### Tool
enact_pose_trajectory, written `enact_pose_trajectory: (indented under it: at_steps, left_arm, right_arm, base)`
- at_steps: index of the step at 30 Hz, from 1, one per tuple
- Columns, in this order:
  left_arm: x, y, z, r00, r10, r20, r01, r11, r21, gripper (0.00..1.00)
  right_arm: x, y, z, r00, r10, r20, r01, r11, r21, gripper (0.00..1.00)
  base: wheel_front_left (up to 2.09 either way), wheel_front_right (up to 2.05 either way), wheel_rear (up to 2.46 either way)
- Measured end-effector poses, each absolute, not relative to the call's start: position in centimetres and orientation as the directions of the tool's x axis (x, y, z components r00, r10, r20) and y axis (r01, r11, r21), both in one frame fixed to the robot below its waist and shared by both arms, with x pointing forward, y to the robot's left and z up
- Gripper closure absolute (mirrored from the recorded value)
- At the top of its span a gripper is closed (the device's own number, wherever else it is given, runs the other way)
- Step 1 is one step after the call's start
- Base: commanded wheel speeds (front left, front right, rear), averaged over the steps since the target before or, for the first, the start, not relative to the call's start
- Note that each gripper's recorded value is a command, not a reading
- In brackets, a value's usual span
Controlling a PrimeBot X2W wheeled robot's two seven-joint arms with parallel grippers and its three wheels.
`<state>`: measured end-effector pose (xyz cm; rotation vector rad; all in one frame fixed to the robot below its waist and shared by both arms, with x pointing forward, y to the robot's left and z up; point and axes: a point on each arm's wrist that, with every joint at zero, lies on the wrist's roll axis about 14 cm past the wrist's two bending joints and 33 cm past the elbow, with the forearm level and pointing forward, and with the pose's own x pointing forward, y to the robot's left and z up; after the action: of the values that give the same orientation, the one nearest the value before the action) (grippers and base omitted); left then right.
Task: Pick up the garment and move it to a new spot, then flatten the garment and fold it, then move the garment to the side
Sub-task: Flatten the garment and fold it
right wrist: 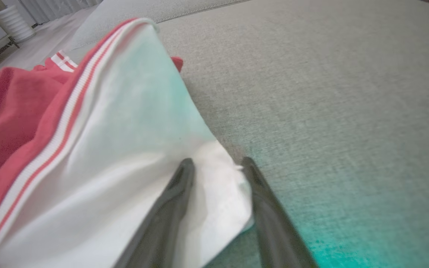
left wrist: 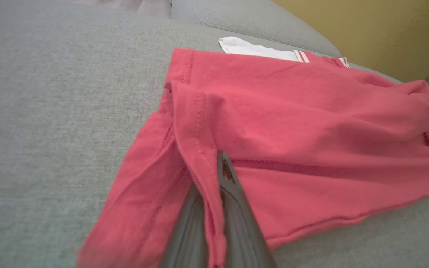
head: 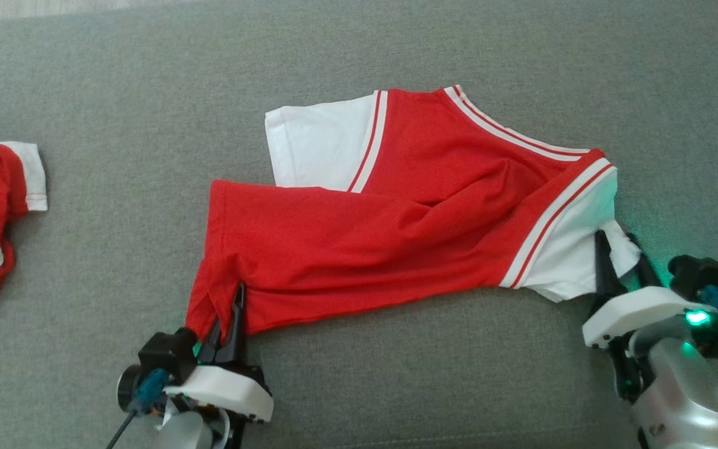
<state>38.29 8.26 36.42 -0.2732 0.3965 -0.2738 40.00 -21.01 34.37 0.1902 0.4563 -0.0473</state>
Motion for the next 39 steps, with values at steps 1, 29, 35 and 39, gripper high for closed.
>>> enact_pose_trajectory:
  at_steps: [1, 29, 35, 39]
  left_arm:
    - [38.3, 8.3, 36.4, 0.887, -0.312, -0.34, 0.206, 0.927, -0.312, 1.0]
    - [46.1, 7.0, 72.2, 0.746, -0.441, 0.499, 0.489, 0.872, 0.041, 1.0]
    - [50.0, 6.8, 74.7, 0.752, -0.452, 0.479, 0.482, 0.874, 0.068, 1.0]
    - [52.8, 6.9, 74.2, 0.775, -0.44, 0.455, 0.466, 0.883, 0.06, 1.0]
  right_arm:
    - [40.0, -20.8, 34.3, 0.895, 0.006, -0.447, 0.081, 0.981, 0.176, 1.0]
    - [43.2, -23.2, 75.2, 0.772, -0.018, 0.635, -0.332, 0.841, 0.427, 1.0]
    - [46.7, -23.2, 80.2, 0.737, 0.012, 0.676, -0.338, 0.873, 0.352, 1.0]
    - [49.8, -23.1, 80.5, 0.754, 0.018, 0.656, -0.301, 0.898, 0.321, 1.0]
  base:
    - [0.0, 0.0, 0.0]
    - [0.0, 0.0, 0.0]
    - [0.0, 0.0, 0.0]
    - [0.0, 0.0, 0.0]
